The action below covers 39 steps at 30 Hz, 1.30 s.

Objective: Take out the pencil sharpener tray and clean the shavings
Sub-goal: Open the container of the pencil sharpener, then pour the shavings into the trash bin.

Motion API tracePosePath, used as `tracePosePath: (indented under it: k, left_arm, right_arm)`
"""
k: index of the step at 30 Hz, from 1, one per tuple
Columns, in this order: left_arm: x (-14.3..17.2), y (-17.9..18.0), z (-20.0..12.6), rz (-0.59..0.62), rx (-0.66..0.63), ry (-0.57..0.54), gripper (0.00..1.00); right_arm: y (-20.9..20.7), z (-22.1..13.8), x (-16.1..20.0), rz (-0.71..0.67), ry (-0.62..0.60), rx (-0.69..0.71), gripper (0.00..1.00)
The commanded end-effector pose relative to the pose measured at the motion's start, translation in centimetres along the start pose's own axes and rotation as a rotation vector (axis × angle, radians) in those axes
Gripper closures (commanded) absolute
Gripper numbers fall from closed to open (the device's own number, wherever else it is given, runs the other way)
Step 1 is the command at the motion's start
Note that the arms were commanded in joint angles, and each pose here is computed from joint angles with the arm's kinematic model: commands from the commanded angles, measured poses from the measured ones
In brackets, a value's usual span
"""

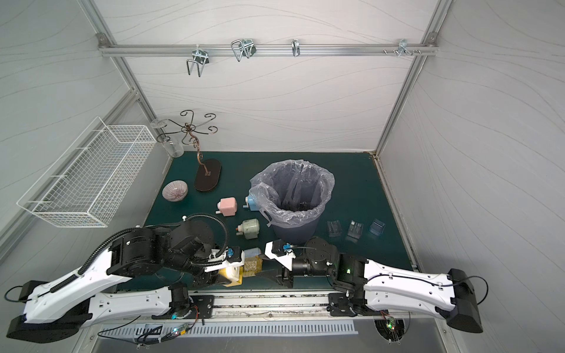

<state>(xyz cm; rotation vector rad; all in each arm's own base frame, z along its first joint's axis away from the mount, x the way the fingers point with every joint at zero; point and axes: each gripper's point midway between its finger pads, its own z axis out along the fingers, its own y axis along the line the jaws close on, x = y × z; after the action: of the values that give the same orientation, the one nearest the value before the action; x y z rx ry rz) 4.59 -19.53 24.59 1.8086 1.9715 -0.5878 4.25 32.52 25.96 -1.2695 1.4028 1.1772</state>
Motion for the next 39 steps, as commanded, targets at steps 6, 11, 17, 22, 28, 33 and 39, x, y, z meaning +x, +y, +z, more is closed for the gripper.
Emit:
tracePosePath:
  k: [6, 11, 17, 22, 28, 33, 39]
  left_arm:
    - [0.6, -0.3, -1.4, 0.031, -0.016, -0.006, 1.00]
    - [1.6, 1.8, -2.5, 0.071, -0.121, 0.070, 1.00]
    - [2.4, 5.2, -3.8, 0.012, -0.106, 0.151, 1.00]
    - [4.5, 9.3, -2.3, -0.088, -0.049, 0.223, 1.00]
    - [7.8, 14.3, 1.2, -0.157, -0.058, 0.298, 1.00]
    - [8.9, 17.0, 3.1, -0.144, -0.088, 0.311, 1.00]
    - [9.4, 18.7, 4.3, -0.133, -0.098, 0.311, 1.00]
  right_arm:
    - [-2.1, -1.9, -1.2, -0.008, -0.032, 0.137, 1.00]
    - [-2.7, -3.5, -4.4, -0.051, -0.068, 0.204, 1.00]
    - [-4.6, -5.3, -9.0, -0.037, -0.082, 0.327, 1.00]
    - [-8.5, -7.6, -12.5, 0.164, -0.056, 0.496, 1.00]
    - [-13.8, -11.7, -14.6, 0.644, 0.012, 0.631, 1.00]
    - [-16.3, -14.0, -15.8, 1.098, -0.105, 0.501, 1.00]
    - [-17.2, -11.6, -15.3, 1.602, -0.104, 0.185, 1.00]
